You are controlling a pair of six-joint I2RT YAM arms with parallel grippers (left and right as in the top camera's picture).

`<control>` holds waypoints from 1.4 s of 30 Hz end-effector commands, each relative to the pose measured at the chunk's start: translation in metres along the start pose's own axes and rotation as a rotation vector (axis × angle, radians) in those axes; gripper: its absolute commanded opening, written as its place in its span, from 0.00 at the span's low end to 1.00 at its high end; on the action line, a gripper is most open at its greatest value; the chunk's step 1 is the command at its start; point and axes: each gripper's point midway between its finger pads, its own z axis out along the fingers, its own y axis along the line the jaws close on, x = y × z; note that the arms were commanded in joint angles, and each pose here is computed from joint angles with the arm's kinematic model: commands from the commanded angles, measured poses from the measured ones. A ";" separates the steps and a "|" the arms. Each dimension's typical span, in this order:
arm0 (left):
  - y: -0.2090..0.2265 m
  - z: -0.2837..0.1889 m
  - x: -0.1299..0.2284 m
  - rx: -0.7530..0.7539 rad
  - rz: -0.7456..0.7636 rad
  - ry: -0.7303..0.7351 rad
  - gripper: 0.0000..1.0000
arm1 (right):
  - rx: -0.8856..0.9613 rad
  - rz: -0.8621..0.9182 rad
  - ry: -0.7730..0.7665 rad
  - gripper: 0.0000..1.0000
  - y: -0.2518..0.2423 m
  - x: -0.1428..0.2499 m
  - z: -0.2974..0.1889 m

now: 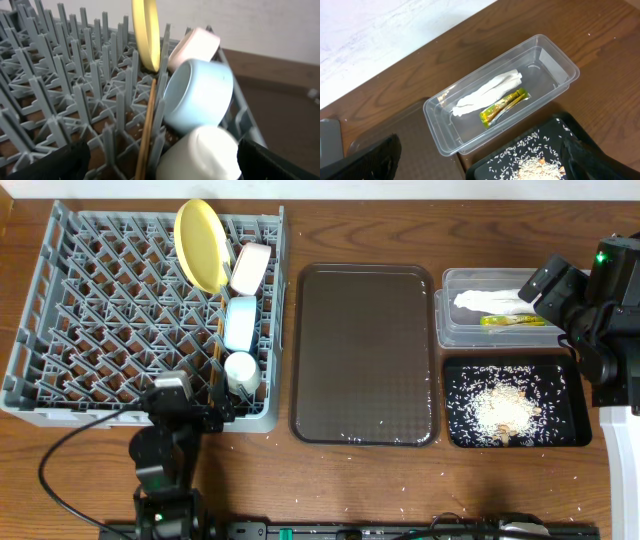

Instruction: Sort waste into correct bins and load items into the dishwasher

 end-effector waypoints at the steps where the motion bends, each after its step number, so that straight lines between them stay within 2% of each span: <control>1: 0.006 -0.005 0.004 -0.030 0.083 -0.047 0.94 | 0.009 0.013 -0.002 0.99 -0.002 -0.001 0.001; 5: 0.013 -0.011 0.003 -0.073 0.090 -0.101 0.93 | 0.009 0.013 -0.001 0.99 -0.002 -0.001 0.001; 12: 0.016 -0.017 0.015 -0.128 0.122 -0.065 0.94 | 0.009 0.013 -0.001 0.99 -0.002 -0.001 0.001; 16: 0.018 -0.019 0.021 -0.135 0.124 -0.046 0.94 | 0.009 0.013 -0.001 0.99 -0.002 -0.001 0.001; 24: 0.014 -0.025 0.004 -0.127 0.125 -0.127 0.94 | 0.009 0.013 -0.002 0.99 -0.002 -0.001 0.001; 42: 0.015 -0.023 0.008 -0.129 0.124 -0.107 0.94 | 0.009 0.013 -0.002 0.99 -0.002 -0.001 0.001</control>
